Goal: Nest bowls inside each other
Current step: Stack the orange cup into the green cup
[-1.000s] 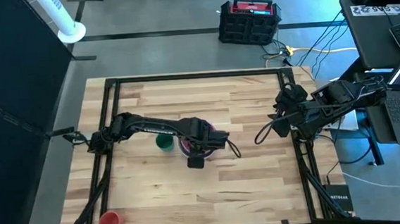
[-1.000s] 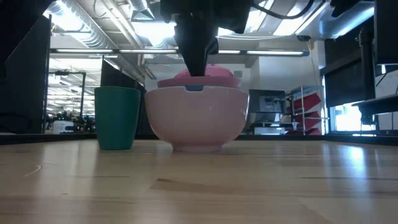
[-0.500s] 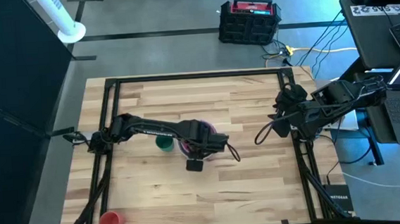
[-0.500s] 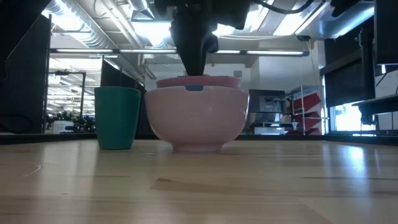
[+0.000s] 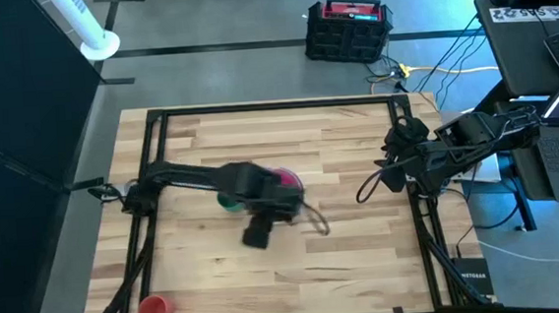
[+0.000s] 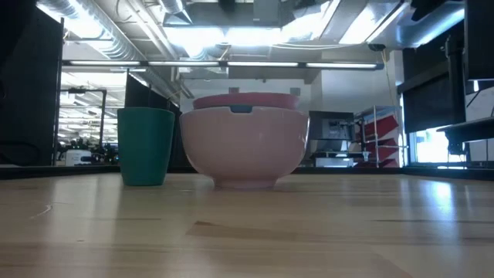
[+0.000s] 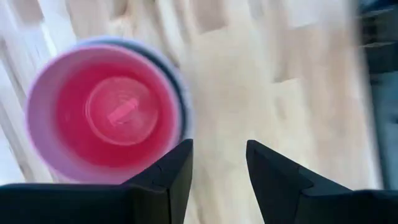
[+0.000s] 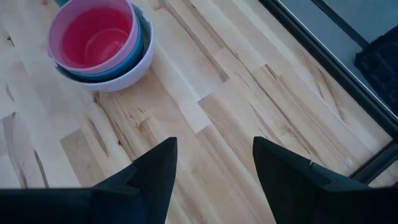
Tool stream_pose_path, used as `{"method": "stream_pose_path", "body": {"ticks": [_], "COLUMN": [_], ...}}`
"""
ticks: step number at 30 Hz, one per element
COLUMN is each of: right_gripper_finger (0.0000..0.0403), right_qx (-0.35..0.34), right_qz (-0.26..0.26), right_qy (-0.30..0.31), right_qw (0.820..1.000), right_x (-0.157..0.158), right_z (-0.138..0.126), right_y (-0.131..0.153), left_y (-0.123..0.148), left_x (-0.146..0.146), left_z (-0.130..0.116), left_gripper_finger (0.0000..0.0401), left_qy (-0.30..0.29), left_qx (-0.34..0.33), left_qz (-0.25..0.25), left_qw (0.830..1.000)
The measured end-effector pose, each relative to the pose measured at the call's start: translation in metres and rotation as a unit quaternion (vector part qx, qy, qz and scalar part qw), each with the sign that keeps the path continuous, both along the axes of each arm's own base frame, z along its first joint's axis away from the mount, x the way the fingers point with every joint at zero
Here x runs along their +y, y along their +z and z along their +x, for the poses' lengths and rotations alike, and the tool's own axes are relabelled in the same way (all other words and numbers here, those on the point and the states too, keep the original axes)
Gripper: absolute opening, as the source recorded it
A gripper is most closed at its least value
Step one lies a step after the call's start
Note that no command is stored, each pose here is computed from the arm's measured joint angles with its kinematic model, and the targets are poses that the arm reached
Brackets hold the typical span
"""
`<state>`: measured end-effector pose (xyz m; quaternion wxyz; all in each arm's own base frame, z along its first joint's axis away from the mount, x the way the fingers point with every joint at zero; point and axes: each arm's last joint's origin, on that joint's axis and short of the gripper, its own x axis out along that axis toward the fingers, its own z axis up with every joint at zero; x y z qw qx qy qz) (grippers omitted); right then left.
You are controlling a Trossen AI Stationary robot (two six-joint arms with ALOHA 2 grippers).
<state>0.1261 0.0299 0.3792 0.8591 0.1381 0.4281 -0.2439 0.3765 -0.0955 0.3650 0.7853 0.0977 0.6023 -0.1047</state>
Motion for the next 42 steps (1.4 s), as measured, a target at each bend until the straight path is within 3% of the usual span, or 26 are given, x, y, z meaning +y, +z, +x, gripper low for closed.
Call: {"method": "stream_pose_path", "body": {"ticks": [6, 10, 16, 23, 32, 37, 42], "right_gripper_finger": [0.02, 0.02, 0.02, 0.02, 0.02, 0.02, 0.02], "right_qx": [-0.004, -0.009, -0.017, -0.026, -0.048, -0.055, -0.063], "right_qz": [-0.006, -0.009, -0.011, -0.013, -0.012, -0.01, -0.001], "right_qy": [0.014, 0.02, 0.025, 0.029, 0.036, 0.036, 0.039], "right_qw": [1.0, 1.0, 0.999, 0.999, 0.998, 0.998, 0.997], "right_x": [-0.001, -0.003, -0.003, -0.004, -0.003, -0.003, -0.002], "right_z": [-0.004, -0.007, -0.009, -0.011, -0.008, -0.007, -0.006], "right_y": [0.002, 0.003, 0.005, 0.007, 0.009, 0.01, 0.011], "left_y": [0.063, 0.075, 0.043, 0.006, -0.041, -0.066, -0.081], "left_x": [-0.037, -0.076, -0.137, -0.191, -0.203, -0.2, -0.194], "left_z": [-0.072, -0.109, -0.147, -0.208, -0.231, -0.232, -0.239], "left_gripper_finger": [0.0134, 0.0134, 0.0134, 0.0134, 0.0134, 0.0134, 0.0134], "left_qy": [-0.04, -0.042, 0.004, 0.064, 0.094, 0.124, 0.126], "left_qx": [-0.076, -0.073, 0.015, 0.093, 0.126, 0.115, 0.115], "left_qz": [-0.06, -0.102, -0.11, -0.079, -0.018, -0.052, -0.056], "left_qw": [0.994, 0.991, 0.994, 0.99, 0.987, 0.984, 0.984]}}
